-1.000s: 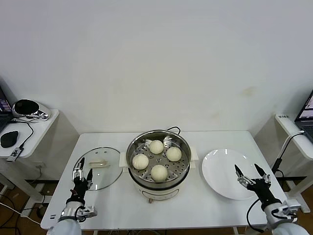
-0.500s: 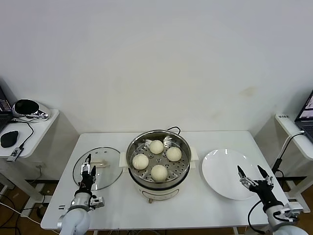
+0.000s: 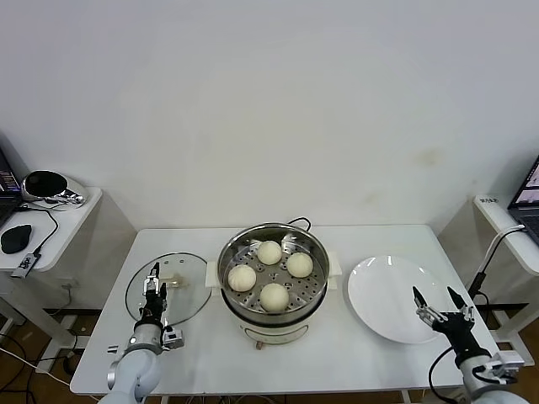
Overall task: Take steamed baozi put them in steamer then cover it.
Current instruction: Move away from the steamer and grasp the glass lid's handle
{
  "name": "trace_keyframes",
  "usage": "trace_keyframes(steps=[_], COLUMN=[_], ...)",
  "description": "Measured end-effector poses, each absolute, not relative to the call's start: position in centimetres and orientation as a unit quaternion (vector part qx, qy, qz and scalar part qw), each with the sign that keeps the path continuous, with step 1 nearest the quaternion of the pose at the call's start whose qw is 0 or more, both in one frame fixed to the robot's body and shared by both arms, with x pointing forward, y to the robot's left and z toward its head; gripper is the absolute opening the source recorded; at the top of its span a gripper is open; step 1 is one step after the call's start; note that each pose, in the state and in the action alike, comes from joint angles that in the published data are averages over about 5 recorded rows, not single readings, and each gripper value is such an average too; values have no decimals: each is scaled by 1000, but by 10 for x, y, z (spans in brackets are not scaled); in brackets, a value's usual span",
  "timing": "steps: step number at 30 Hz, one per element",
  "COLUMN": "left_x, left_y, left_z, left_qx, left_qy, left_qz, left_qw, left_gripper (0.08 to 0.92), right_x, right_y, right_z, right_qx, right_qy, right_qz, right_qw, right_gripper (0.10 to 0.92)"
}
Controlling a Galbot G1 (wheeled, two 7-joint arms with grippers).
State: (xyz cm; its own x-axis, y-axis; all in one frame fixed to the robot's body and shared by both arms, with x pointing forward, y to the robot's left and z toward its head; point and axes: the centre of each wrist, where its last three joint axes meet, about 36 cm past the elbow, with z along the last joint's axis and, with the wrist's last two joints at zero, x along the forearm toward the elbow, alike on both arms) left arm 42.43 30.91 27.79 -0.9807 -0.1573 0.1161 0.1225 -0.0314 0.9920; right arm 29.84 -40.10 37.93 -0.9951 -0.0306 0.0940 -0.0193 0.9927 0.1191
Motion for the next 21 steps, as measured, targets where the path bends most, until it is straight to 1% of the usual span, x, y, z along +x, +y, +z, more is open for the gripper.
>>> trace_keyframes(steps=[9,21], left_x=[435,450], left_y=[311,307], left_z=[272,263], left_qx=[20,18], left_qy=[-689,-688], left_qz=[-717,-718], left_qw=[103,107], left_gripper=[823,823], right_x=[295,290], right_y=[-400,-400], right_z=[376,372], right_qx=[9,2], right_qy=[-997,-997], right_qz=[-57,-56], right_qw=[48,49], right_gripper=[823,823])
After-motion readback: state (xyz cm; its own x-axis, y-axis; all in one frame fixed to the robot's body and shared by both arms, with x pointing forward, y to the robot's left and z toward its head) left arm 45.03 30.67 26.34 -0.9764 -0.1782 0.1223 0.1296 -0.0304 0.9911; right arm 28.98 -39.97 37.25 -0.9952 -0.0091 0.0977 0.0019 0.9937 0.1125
